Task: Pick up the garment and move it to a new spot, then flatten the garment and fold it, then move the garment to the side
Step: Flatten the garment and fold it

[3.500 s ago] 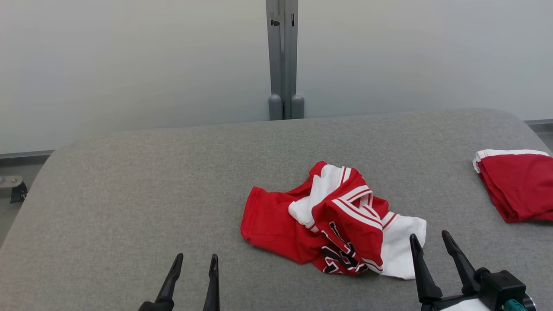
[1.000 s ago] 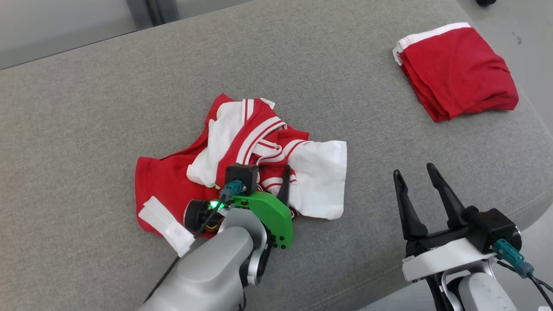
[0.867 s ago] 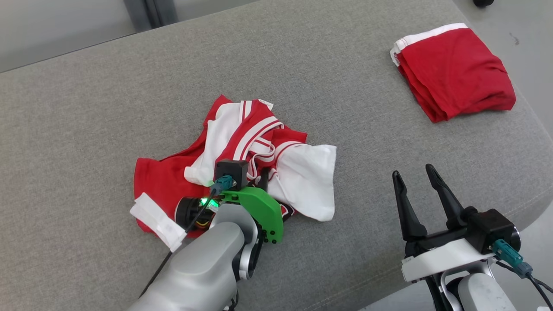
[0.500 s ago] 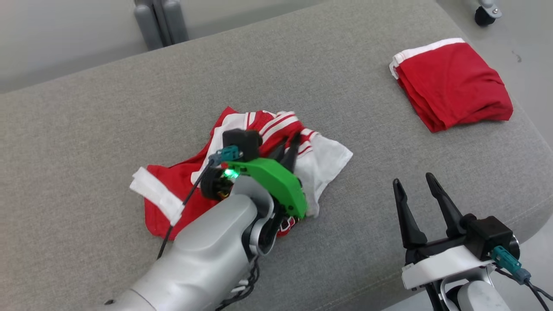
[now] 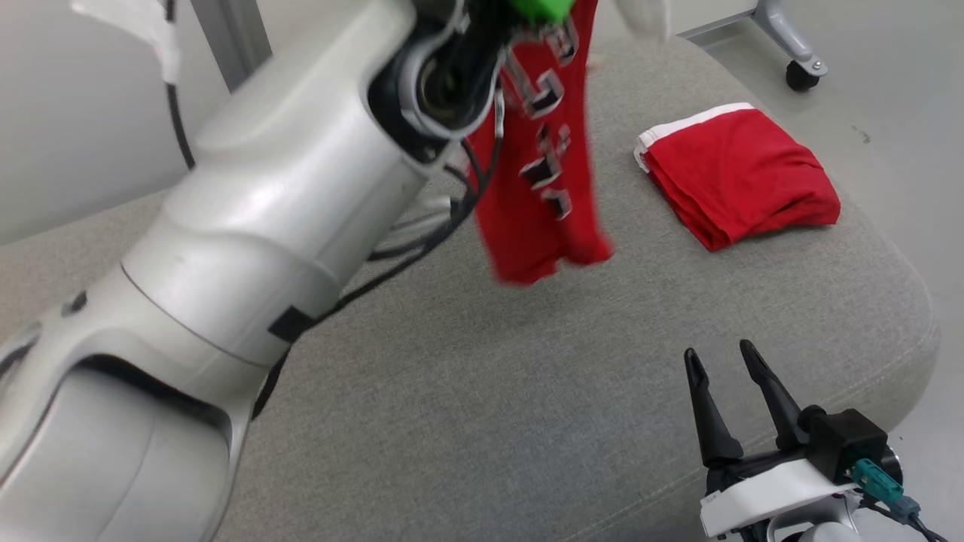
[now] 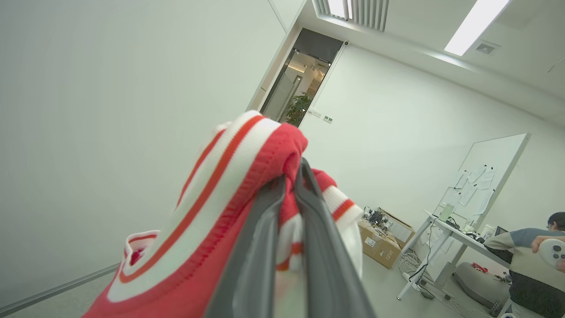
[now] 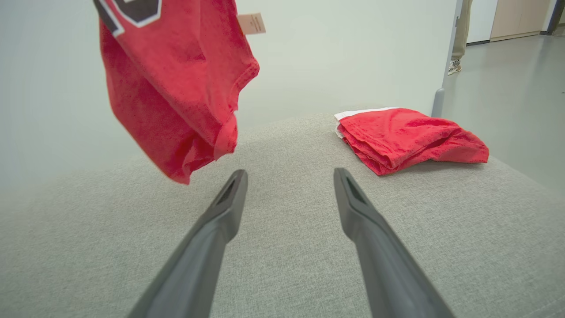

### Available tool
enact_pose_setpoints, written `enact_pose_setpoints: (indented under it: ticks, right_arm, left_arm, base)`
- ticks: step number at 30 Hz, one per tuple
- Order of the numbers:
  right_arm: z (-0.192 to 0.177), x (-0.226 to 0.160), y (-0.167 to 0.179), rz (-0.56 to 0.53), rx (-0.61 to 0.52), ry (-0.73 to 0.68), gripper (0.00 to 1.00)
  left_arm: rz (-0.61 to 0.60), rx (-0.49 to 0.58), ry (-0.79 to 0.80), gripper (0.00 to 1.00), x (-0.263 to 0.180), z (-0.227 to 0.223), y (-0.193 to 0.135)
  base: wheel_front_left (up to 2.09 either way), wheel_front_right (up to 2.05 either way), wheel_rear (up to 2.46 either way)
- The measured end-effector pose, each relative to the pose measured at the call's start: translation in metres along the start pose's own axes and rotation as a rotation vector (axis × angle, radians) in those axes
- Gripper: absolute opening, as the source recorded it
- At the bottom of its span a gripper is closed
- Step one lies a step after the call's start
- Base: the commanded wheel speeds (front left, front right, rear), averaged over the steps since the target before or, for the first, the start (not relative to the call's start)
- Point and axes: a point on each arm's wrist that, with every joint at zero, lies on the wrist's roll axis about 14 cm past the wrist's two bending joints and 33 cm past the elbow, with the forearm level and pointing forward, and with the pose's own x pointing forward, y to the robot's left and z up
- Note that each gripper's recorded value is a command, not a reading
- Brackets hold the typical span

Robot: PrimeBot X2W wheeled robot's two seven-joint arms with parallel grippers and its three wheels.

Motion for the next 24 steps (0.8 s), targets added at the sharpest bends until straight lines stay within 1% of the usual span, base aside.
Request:
enact_pose_setpoints:
  ticks: [2,4,6,8,11,14,17,18,20,24]
  right_arm:
    - [0.003,-0.004,-0.005,-0.016,0.001,-0.009,1.0]
    - [0.001,-0.008,-0.008,-0.025,0.002,-0.006,1.0]
    - [0.002,-0.007,-0.008,-0.024,0.002,-0.01,1.0]
    - [0.004,-0.005,-0.004,-0.009,0.002,-0.015,1.0]
    - [0.005,0.002,0.003,0.02,0.001,-0.019,1.0]
    - [0.006,0.011,0.009,0.043,-0.003,-0.024,1.0]
    - [0.004,0.017,0.011,0.058,-0.015,-0.015,1.0]
    - [0.003,0.019,0.011,0.062,-0.019,-0.011,1.0]
    - [0.0,0.022,0.012,0.073,-0.029,0.0,1.0]
    - [-0.006,0.029,0.019,0.106,-0.04,0.019,1.0]
  left_arm:
    - [-0.025,0.0,-0.082,0.0,0.009,0.03,-0.015]
    - [-0.007,-0.001,-0.127,0.0,0.01,0.044,-0.014]
    - [0.051,-0.004,-0.119,0.0,0.002,0.037,0.006]
    - [0.142,-0.037,-0.065,0.0,-0.017,0.007,0.041]
    - [0.348,-0.133,0.041,0.0,-0.072,-0.059,0.109]
    - [0.608,-0.239,0.118,0.0,-0.158,-0.122,0.177]
    - [0.821,-0.315,0.131,0.0,-0.24,-0.155,0.221]
    - [0.865,-0.329,0.131,0.0,-0.259,-0.16,0.229]
    - [0.958,-0.343,0.092,0.0,-0.298,-0.158,0.248]
    - [1.084,-0.297,-0.001,0.0,-0.355,-0.131,0.276]
  base:
    - [0.0,0.0,0.0]
    - [0.0,0.0,0.0]
    - [0.0,0.0,0.0]
    - [0.0,0.0,0.0]
    - [0.0,0.0,0.0]
    - [0.0,0.0,0.0]
    - [0.0,0.0,0.0]
    - [0.0,0.0,0.0]
    - [0.0,0.0,0.0]
    - [0.0,0.0,0.0]
